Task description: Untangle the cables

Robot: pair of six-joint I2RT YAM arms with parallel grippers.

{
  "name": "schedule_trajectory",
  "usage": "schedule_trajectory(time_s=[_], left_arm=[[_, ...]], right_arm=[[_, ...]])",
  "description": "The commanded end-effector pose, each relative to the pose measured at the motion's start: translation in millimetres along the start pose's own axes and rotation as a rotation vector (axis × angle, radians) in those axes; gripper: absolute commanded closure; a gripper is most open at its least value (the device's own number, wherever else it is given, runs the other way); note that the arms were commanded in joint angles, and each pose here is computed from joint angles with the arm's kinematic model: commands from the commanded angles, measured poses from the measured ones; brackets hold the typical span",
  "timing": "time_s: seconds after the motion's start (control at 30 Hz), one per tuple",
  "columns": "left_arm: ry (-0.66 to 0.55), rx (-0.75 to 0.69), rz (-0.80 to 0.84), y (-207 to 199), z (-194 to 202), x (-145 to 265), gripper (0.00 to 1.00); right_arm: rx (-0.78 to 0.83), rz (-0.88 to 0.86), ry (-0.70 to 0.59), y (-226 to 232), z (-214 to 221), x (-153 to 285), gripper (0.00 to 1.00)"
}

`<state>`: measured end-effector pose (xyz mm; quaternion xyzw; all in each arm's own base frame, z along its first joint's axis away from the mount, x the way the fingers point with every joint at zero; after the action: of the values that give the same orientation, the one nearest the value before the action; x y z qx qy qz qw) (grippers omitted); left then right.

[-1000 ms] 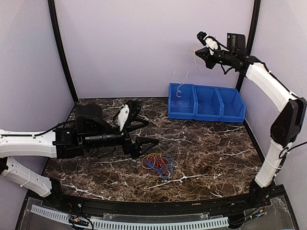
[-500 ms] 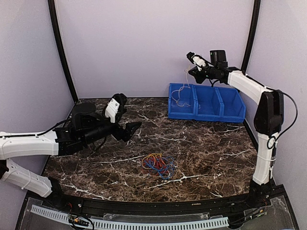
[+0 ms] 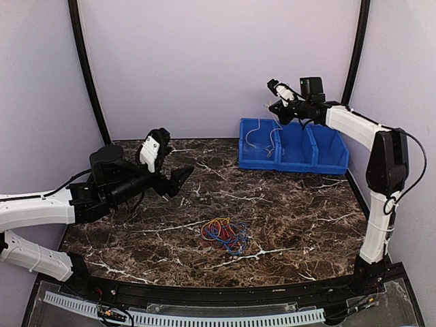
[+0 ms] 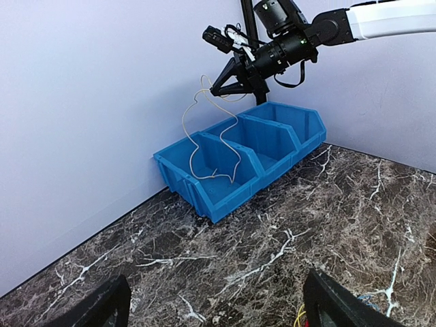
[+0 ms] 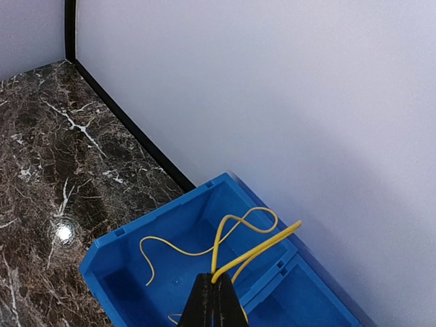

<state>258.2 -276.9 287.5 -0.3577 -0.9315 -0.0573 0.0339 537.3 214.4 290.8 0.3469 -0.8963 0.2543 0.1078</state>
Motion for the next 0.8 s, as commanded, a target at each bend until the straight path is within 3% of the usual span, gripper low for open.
schedule_trajectory(time_s=[0.0, 0.53, 0.67, 0.77], left_arm=[[-0.063, -0.005, -0.030, 7.0, -15.5, 9.0, 0.09], [-0.028, -0.041, -0.028, 5.9, -4.9, 3.6, 0.09], [-0.025, -0.044, -0.031, 6.3, -3.4, 2.5, 0.09], [-0.022, -0.041, -0.019, 4.3, -2.7, 1.7, 0.09]], right_arm=[[-0.054, -0.044, -0.004, 7.2, 6.8, -18.4, 1.00], [-0.130, -0.115, 0.060, 38.0, 31.4, -84.7, 1.00], [-0.204, -0.101, 0.070, 33.4, 37.4, -86.3, 1.00], [-0.288, -0.194, 0.022, 44.8, 26.8, -81.7, 1.00]])
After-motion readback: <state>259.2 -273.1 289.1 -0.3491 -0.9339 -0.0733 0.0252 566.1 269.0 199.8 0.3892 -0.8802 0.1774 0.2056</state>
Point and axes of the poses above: each gripper's point midway between its finger pads, its own x axis back along the fingers, its own y axis along the line the jaws close on, z = x × y, the point moved 2 cm from there along x, back along the fingers, and after that the axes turned 5 degrees about x, right-handed, at the moved point
